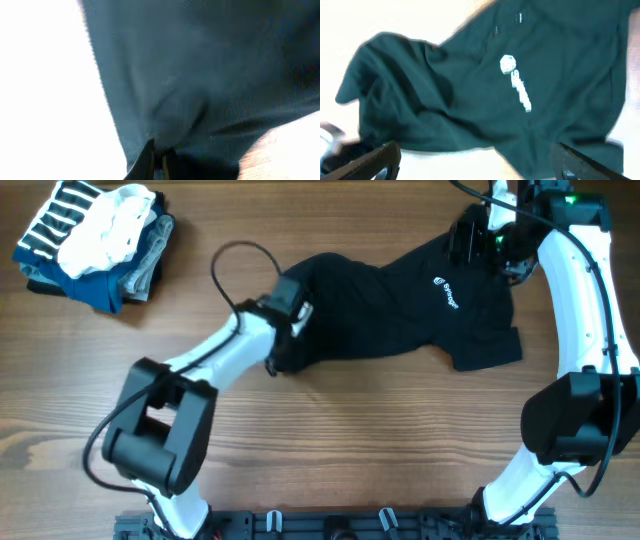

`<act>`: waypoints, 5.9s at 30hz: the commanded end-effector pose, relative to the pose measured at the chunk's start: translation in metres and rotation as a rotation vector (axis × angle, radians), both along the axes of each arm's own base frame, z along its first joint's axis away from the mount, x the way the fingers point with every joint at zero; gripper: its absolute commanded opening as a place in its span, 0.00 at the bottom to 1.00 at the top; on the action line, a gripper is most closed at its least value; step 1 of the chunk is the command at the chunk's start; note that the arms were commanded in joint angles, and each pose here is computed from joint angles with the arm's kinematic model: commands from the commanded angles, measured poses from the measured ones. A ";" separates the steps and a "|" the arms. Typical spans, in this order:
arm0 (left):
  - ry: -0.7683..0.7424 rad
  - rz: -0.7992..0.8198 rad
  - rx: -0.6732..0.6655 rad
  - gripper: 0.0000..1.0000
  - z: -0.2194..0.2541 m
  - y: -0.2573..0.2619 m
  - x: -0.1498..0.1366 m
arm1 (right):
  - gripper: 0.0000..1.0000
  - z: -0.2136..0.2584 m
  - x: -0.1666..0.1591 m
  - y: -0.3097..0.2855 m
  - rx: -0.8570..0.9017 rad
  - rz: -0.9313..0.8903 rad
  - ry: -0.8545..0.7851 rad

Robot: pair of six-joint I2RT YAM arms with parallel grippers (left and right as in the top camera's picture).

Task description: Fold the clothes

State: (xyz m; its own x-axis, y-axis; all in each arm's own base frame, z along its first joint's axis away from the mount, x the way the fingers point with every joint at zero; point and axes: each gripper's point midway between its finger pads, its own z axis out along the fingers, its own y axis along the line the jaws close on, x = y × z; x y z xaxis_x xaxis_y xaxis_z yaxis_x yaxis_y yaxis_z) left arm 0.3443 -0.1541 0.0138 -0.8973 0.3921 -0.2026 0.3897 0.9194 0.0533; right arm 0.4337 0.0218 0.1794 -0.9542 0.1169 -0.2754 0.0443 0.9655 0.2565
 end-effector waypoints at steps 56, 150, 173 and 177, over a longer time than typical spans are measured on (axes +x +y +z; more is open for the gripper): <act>-1.330 0.390 -0.432 0.04 0.493 0.126 -0.034 | 0.04 0.305 -0.139 -0.142 -0.233 -0.523 -0.922; 0.006 1.170 -0.175 0.63 0.001 0.148 -0.014 | 0.84 -0.089 -0.159 0.084 0.041 0.007 0.422; 0.008 1.190 -0.198 0.04 -0.032 0.157 0.003 | 0.56 -0.149 -0.222 0.053 -0.121 -0.238 0.538; 0.009 1.190 -0.198 0.04 -0.032 0.157 0.003 | 0.44 -0.176 -0.226 0.064 -0.034 -0.256 0.517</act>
State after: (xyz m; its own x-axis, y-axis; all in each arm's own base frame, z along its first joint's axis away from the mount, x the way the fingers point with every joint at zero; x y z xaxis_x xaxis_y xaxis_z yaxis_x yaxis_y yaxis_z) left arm 0.3591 0.0027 -0.0024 -0.6647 -0.7193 -0.2018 -0.7022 0.6938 -0.1597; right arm 0.2108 0.0783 0.0116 -0.9212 0.3366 0.1951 0.3539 0.9333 0.0606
